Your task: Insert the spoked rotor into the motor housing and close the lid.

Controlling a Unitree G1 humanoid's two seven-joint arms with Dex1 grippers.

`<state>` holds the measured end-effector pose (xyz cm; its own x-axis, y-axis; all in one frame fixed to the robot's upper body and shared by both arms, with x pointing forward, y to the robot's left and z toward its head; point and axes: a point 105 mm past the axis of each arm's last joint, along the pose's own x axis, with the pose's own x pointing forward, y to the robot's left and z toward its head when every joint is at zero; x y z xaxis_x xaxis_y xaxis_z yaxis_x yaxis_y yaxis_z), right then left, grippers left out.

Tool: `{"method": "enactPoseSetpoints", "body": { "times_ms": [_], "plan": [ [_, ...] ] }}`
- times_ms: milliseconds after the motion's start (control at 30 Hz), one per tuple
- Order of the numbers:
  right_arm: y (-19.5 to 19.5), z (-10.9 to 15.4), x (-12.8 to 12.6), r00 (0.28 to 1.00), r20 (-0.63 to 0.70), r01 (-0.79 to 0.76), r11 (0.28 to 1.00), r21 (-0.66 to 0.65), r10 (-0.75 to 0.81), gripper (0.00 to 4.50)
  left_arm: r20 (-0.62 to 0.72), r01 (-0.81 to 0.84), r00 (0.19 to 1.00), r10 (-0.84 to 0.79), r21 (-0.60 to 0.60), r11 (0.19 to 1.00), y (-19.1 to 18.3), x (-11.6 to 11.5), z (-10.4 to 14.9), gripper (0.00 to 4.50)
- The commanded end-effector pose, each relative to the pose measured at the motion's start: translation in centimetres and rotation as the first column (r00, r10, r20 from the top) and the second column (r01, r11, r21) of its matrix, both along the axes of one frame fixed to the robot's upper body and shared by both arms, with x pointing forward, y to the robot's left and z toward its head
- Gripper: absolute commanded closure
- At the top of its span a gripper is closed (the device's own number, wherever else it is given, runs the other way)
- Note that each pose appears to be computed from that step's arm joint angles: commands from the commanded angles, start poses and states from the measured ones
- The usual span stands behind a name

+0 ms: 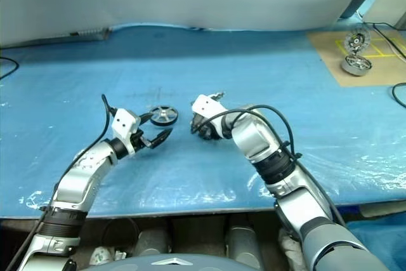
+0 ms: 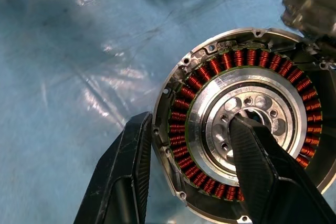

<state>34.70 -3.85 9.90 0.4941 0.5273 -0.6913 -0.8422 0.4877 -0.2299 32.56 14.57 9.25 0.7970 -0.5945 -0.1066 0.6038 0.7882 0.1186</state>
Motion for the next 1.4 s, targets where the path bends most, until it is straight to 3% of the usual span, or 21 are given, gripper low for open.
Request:
{"method": "enactPoseSetpoints", "body": {
  "times_ms": [33,133,400,867,1033,1200,1400],
  "plan": [
    [-0.7,-1.9,0.2,0.996,-0.06,0.07,0.997,-0.024,-0.072,2.57,0.036,0.002,0.999,-0.002,-0.005,1.0,-0.1,-0.1,0.8,0.0],
    [-1.0,-1.9,0.4,0.993,-0.066,0.098,0.995,-0.018,-0.098,2.57,0.035,0.0,0.999,0.0,-0.006,1.0,0.0,-0.1,0.7,0.0],
    [-1.1,-0.3,1.3,0.983,-0.053,0.179,0.983,0.037,-0.177,0.02,0.031,-0.001,1.0,0.001,-0.009,1.0,0.2,0.1,0.2,0.0],
    [-0.2,4.6,-1.9,0.984,-0.119,0.152,0.973,0.176,-0.132,0.02,0.029,0.003,1.0,-0.003,-0.011,1.0,0.4,0.2,-0.4,0.0],
    [-1.6,6.3,-3.0,0.992,-0.073,0.125,0.935,0.332,-0.107,0.02,0.033,-0.001,0.999,0.001,-0.008,1.0,0.6,0.3,-0.1,0.0],
    [-4.6,5.4,-3.7,0.978,0.157,0.061,0.912,0.405,-0.135,0.02,0.036,0.001,0.999,-0.001,-0.003,1.0,0.8,0.3,0.3,0.0],
    [-7.5,2.1,-4.8,0.933,0.215,0.165,0.874,0.456,-0.289,0.02,0.041,0.01,0.999,-0.011,0.007,1.0,0.7,0.5,0.8,0.0]
  ]
}}
